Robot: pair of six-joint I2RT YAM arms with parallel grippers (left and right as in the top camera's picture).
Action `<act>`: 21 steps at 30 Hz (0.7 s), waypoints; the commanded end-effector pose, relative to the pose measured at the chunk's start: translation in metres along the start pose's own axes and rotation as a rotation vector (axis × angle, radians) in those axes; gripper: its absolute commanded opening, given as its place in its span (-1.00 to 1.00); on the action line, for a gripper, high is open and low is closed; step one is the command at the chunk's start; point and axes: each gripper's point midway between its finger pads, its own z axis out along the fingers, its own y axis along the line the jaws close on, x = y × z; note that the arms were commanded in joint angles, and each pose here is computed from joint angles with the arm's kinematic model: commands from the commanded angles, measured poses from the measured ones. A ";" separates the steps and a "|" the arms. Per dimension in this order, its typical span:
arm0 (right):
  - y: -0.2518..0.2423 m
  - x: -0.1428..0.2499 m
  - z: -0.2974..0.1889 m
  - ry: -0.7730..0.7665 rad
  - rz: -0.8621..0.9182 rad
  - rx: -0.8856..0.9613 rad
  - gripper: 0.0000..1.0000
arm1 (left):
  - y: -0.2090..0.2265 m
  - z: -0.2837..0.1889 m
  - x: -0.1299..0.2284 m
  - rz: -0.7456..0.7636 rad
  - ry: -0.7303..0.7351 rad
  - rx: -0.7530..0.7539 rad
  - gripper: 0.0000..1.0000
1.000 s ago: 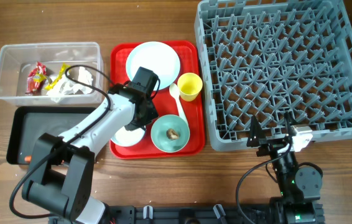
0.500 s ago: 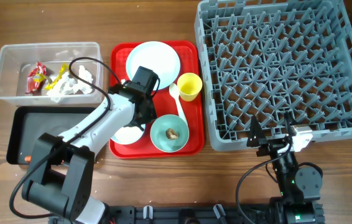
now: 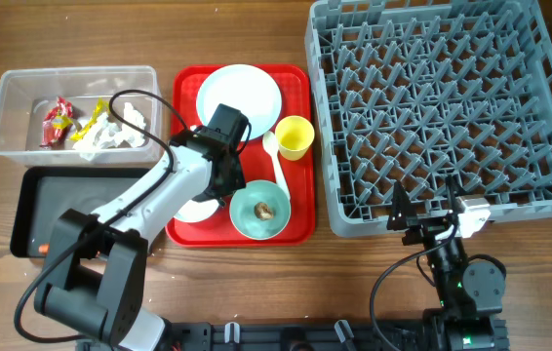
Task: Sort waste into correct bins and load items into the dishwasher rack
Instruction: 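Lift the light-blue rice bowl with the left gripper off the tray, then tip the rice bowl over the black tray to pour out rice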
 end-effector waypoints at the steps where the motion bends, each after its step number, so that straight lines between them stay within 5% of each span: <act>1: -0.001 -0.001 0.000 -0.007 0.006 0.005 1.00 | -0.006 -0.023 -0.015 0.021 -0.048 0.031 -0.92; 10: -0.001 -0.001 0.000 -0.007 0.007 0.005 1.00 | 0.011 -0.068 -0.043 0.017 -0.149 0.066 -0.92; 21: -0.001 -0.001 0.000 -0.007 0.007 0.006 0.99 | 0.085 -0.116 -0.068 -0.184 -0.277 0.063 -0.92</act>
